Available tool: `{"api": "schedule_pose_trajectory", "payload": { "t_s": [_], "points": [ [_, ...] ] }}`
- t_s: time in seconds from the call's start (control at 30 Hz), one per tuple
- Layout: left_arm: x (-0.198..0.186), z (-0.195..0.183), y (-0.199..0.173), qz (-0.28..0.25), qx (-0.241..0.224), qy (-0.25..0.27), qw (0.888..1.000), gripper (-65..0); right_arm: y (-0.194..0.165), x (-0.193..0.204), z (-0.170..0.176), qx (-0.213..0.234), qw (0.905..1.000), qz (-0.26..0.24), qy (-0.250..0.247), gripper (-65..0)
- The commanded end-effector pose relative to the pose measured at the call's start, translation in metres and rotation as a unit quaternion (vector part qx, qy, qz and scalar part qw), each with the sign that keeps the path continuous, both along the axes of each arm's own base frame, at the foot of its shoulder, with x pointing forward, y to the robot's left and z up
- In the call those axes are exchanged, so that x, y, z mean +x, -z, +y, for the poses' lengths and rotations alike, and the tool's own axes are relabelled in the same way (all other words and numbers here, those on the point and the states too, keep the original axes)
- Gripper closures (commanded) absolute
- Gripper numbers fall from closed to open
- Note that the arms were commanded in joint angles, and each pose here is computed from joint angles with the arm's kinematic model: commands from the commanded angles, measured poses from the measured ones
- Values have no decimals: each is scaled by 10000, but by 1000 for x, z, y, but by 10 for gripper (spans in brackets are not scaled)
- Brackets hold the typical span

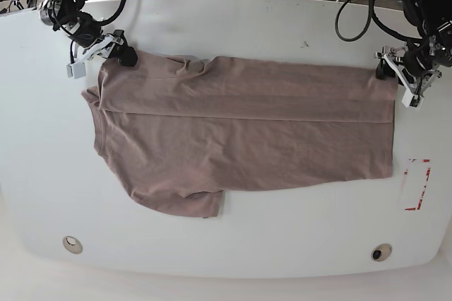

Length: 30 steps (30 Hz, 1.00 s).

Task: Fold the T-shirt properly
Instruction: 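Pinch the shirt's collar-side edge with both grippers, then pull the pinched edge outward with both grippers to smooth the shirt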

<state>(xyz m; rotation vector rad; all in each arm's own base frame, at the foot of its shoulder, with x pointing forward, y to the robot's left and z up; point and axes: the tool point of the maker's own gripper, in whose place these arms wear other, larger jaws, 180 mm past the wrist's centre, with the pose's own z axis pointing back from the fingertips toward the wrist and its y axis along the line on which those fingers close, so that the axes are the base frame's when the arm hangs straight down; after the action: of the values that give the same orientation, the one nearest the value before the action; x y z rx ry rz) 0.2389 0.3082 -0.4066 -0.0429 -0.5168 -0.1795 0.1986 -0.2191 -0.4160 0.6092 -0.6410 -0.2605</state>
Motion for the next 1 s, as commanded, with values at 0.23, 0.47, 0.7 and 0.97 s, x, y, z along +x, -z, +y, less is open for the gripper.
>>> {"api": "schedule_pose_trajectory", "payload": {
  "t_s": [0.23,0.47,0.7,0.97],
  "points": [
    [2,3,-1,-7,232,13,9997,-350,-2,0,-6,-138,9999,37,-48,-304],
    [5,1,-2,-77,222,28,9997,-128,-3,1,-11,-206,9998,37,-63,-178],
    [10,-5,-7,-324,146,23,9994,-24,-5,2,-13,-243,9997,19,-72,0],
    [-1,-2,-33,-531,542,155,9970,-24,-23,-11,-16,-712,9969,1,-343,0]
  ]
}}
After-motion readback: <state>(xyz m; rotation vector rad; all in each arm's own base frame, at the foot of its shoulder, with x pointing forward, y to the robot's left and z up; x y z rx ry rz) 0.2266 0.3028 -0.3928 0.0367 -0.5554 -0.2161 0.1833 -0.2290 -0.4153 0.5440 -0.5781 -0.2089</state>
